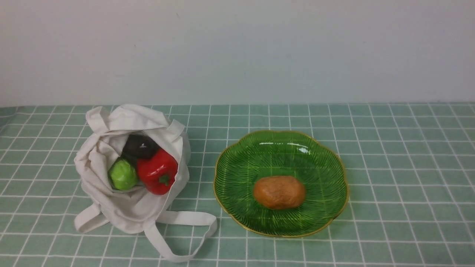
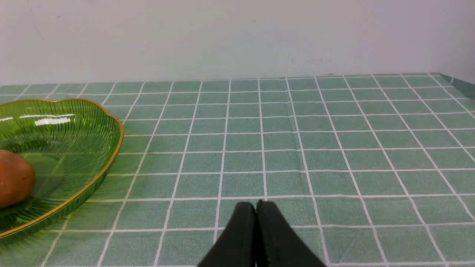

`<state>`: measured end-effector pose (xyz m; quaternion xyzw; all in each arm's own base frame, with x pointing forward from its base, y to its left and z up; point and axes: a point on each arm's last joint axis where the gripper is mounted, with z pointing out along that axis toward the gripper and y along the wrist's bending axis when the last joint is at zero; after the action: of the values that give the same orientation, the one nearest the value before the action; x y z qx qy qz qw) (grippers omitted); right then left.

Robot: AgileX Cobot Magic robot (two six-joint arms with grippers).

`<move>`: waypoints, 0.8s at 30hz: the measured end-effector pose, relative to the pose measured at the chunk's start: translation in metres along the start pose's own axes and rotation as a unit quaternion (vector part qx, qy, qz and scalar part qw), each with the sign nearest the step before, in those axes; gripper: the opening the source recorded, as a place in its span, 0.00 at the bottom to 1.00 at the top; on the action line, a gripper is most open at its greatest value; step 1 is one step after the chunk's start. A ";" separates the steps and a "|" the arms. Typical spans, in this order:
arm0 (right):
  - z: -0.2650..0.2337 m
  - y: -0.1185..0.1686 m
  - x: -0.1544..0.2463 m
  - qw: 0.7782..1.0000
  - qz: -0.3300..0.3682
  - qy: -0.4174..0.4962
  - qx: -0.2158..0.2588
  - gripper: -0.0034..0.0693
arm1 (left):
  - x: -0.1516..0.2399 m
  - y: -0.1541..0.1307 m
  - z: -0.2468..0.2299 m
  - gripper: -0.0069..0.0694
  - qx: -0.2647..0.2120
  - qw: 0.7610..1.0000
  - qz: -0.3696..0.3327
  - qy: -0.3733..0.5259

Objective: Take vegetables from cloth bag on blue coffee tablecloth place on plate.
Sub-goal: 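Reach into the cloth bag and grasp the green cucumber with the left gripper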

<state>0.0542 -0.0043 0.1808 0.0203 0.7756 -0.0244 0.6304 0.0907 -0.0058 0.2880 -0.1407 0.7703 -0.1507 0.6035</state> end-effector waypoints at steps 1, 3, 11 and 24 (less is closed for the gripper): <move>0.000 0.000 0.000 1.000 0.000 0.000 0.000 0.03 | -0.001 -0.001 0.011 0.08 -0.027 0.997 0.015 0.075; 0.000 0.000 0.000 1.000 0.000 0.000 0.000 0.03 | -0.007 -0.004 0.029 0.08 -0.057 0.981 0.046 0.178; 0.000 0.000 0.000 1.000 0.000 0.000 0.000 0.03 | -0.017 -0.012 0.109 0.08 -0.050 0.910 0.151 0.383; 0.000 0.000 0.000 1.000 0.000 0.000 0.000 0.03 | 0.006 -0.042 0.183 0.09 -0.001 0.868 0.241 0.435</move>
<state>0.0542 -0.0043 0.1808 0.0203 0.7756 -0.0244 0.6304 0.2683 -0.0576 0.2580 0.1280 0.9649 -0.0457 0.2248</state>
